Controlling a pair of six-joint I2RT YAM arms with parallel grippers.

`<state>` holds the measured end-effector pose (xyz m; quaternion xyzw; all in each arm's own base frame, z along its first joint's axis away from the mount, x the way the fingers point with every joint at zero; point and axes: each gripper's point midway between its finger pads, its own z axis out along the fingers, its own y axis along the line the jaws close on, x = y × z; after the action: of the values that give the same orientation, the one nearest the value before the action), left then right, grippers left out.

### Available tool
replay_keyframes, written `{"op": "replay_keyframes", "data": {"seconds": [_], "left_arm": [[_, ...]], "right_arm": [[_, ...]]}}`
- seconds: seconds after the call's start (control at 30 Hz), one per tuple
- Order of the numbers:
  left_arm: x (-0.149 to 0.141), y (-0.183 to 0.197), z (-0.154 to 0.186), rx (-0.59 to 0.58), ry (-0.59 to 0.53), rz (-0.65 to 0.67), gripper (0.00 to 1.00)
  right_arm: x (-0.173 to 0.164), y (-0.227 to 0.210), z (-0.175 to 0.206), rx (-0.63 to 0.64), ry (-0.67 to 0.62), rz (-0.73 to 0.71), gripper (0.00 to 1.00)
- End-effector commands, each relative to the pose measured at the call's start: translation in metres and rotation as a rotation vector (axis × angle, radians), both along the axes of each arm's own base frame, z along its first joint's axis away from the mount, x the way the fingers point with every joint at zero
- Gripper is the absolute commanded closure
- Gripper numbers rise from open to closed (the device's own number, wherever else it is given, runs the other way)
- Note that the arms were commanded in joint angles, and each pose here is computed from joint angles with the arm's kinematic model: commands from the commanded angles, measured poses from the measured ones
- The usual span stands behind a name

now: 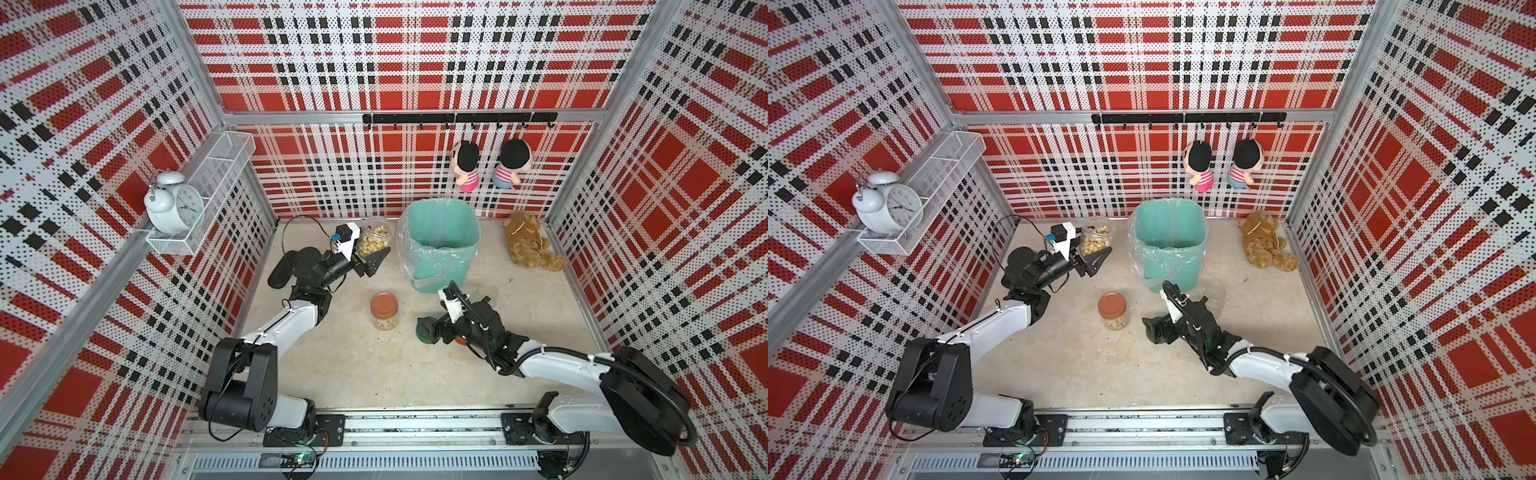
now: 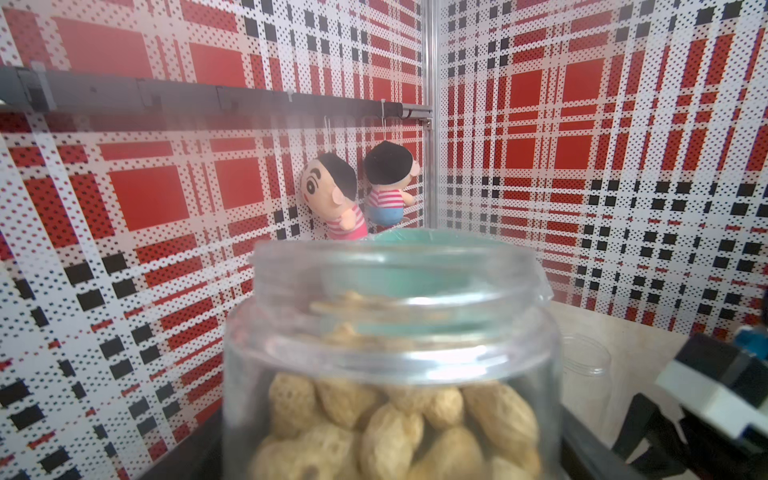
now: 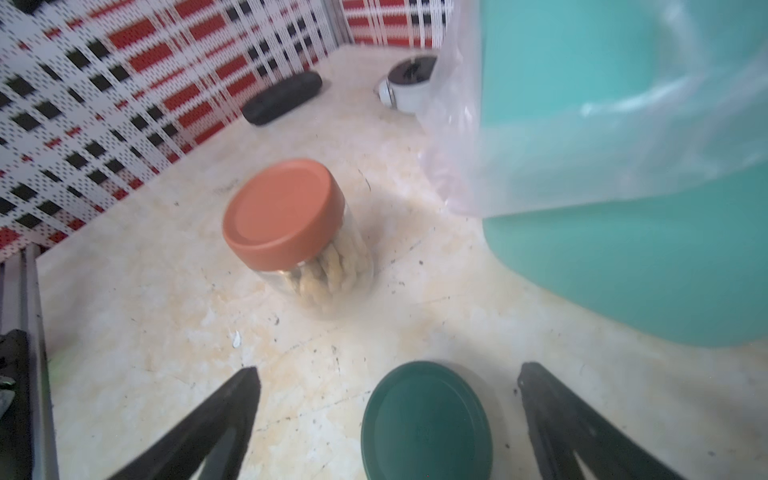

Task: Empty moldy peanuts from jars
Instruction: Place the lid at the center of the board, then pour the moldy peanuts from the jar into the trash bin.

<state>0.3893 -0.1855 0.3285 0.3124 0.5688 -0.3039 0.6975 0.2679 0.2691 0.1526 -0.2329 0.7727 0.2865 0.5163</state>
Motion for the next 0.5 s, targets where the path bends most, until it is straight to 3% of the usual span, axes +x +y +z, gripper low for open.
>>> {"op": "replay_keyframes", "data": {"seconds": [0.0,0.17,0.3,0.47], "left_arm": [[0.006,-0.003,0.043,0.031,-0.134,0.016,1.00],[0.021,-0.033,0.046,0.169,-0.155,0.010,1.00],[0.029,-0.059,0.057,0.208,-0.177,-0.022,1.00],[0.051,-0.092,0.050,0.418,-0.191,0.007,1.00]], "right_arm": [[0.003,-0.019,0.043,0.088,-0.159,-0.089,0.00],[0.000,-0.053,0.075,0.152,-0.260,-0.216,0.00],[-0.003,-0.081,0.092,0.233,-0.284,-0.327,0.00],[0.001,-0.112,0.101,0.272,-0.259,-0.427,0.00]]}}
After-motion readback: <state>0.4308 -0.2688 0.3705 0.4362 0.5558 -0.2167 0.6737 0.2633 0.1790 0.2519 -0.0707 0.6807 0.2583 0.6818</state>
